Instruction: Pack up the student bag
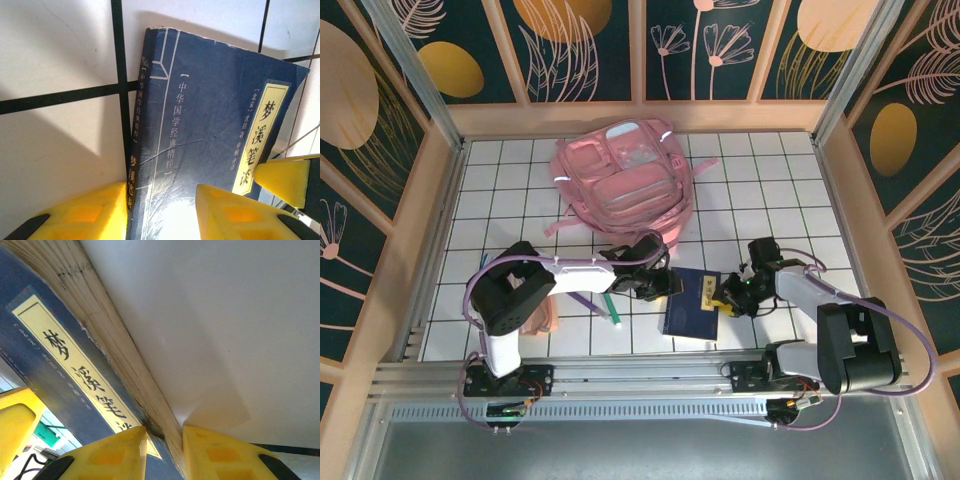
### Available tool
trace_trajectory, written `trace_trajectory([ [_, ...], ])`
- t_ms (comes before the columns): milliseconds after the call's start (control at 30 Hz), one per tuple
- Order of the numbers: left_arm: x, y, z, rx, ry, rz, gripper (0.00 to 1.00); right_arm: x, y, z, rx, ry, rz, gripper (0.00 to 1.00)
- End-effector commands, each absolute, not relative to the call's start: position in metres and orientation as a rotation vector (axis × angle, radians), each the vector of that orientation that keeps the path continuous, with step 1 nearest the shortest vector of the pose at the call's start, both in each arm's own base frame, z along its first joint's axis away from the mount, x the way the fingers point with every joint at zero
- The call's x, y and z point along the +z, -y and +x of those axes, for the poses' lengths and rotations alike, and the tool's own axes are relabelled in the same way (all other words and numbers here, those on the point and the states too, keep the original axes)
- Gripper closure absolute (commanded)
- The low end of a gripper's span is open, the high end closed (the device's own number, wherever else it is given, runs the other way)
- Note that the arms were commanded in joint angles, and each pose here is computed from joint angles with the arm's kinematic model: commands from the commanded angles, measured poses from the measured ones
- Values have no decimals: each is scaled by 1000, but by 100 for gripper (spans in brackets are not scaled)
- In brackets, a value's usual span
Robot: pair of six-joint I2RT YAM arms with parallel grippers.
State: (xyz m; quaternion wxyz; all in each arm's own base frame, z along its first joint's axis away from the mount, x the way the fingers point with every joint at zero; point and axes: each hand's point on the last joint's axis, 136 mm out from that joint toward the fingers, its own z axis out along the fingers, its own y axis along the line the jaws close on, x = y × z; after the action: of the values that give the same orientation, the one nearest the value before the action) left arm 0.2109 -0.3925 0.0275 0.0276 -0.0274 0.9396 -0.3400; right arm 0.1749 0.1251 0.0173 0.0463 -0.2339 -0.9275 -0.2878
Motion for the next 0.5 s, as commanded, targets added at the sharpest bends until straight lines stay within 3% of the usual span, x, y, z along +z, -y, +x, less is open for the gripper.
trace_trajectory([
  [0,90,435,196,-1425,-2758,86,63,18,-135,178,-949,2828,-640,75],
  [467,100,432,188,-1507,-2720,119,76,18,-136,178,-956,2832,-619,79],
])
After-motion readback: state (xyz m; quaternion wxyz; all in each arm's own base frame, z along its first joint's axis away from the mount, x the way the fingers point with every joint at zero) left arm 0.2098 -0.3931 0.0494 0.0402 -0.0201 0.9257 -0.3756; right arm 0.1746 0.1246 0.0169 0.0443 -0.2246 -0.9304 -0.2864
